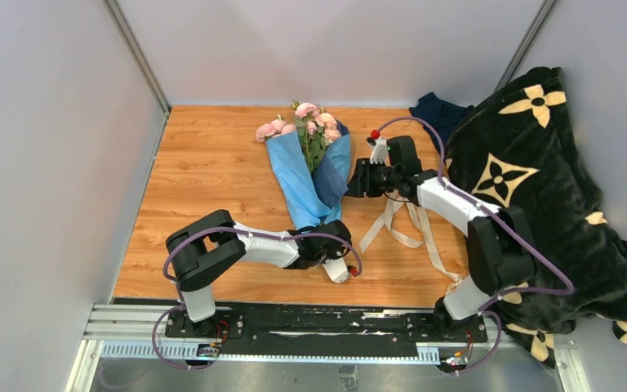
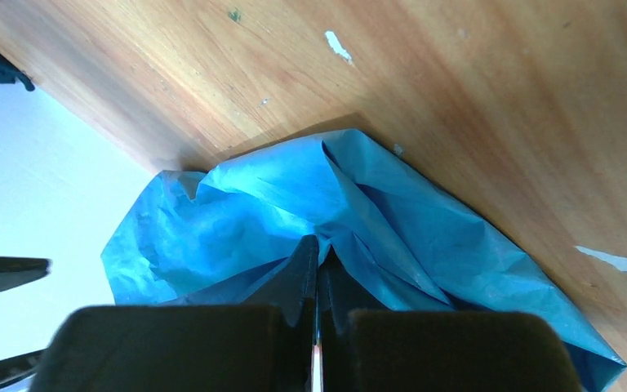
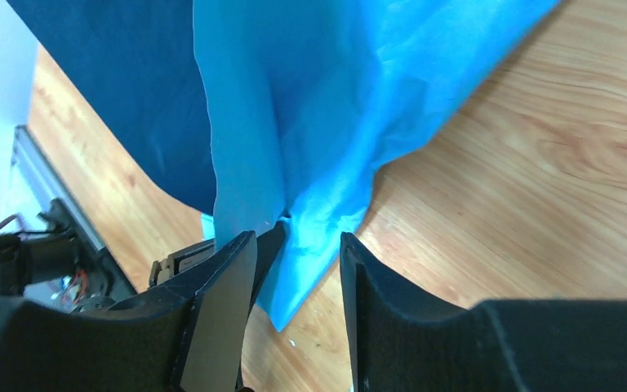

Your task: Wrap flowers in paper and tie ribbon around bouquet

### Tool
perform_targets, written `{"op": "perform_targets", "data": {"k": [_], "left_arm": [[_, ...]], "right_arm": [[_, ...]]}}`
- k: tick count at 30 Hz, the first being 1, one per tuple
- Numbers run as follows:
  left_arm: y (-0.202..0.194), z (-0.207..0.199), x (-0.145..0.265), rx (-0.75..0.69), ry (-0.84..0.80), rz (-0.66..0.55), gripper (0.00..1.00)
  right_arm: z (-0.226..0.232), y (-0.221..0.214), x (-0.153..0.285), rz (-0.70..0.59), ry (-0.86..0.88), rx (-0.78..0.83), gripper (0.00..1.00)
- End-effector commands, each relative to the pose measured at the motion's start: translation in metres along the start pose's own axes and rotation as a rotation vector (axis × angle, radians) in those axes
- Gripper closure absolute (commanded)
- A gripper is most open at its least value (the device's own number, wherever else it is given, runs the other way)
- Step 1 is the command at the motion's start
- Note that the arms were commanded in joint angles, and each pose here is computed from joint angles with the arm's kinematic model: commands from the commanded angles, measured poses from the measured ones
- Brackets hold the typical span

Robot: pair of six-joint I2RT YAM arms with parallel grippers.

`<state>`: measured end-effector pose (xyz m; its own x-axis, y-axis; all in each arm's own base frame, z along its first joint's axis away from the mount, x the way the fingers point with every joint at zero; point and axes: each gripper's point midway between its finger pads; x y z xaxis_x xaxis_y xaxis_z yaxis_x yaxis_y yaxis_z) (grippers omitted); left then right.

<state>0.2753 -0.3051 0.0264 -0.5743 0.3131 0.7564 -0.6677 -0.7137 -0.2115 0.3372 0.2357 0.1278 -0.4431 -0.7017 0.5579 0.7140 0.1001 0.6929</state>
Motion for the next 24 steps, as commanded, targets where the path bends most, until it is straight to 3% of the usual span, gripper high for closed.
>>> {"op": "perform_targets", "data": {"k": [1, 5, 14, 24], "left_arm": [[0.001, -0.018, -0.002, 0.012, -0.046, 0.013, 1.0], [-0.002, -0.022, 0.0, 0.015, -0.054, 0.025, 1.0], [-0.004, -0.027, 0.0, 0.008, -0.057, 0.033, 1.0], [0.017, -0.028, 0.003, -0.081, -0.047, 0.001, 1.0]], "right_arm": [[0.013, -0.013, -0.023, 0.048, 0.191, -0.032, 0.53], [0.031, 0.004, -0.05, 0.021, 0.384, -0.077, 0.51], [0.035, 0.016, -0.129, 0.022, 0.471, -0.104, 0.56], [-0.003, -0.005, -0.179, 0.052, 0.337, -0.266, 0.62]]}}
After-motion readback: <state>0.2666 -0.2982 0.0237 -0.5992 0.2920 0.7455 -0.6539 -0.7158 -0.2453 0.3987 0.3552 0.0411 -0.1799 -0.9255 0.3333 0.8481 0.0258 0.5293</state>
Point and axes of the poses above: each gripper's point midway between its finger pads, its own x axis back along the fingers, its own z axis along the line the jaws close on, y = z × x, and after that the axes turned 7 degrees about x, right-handed
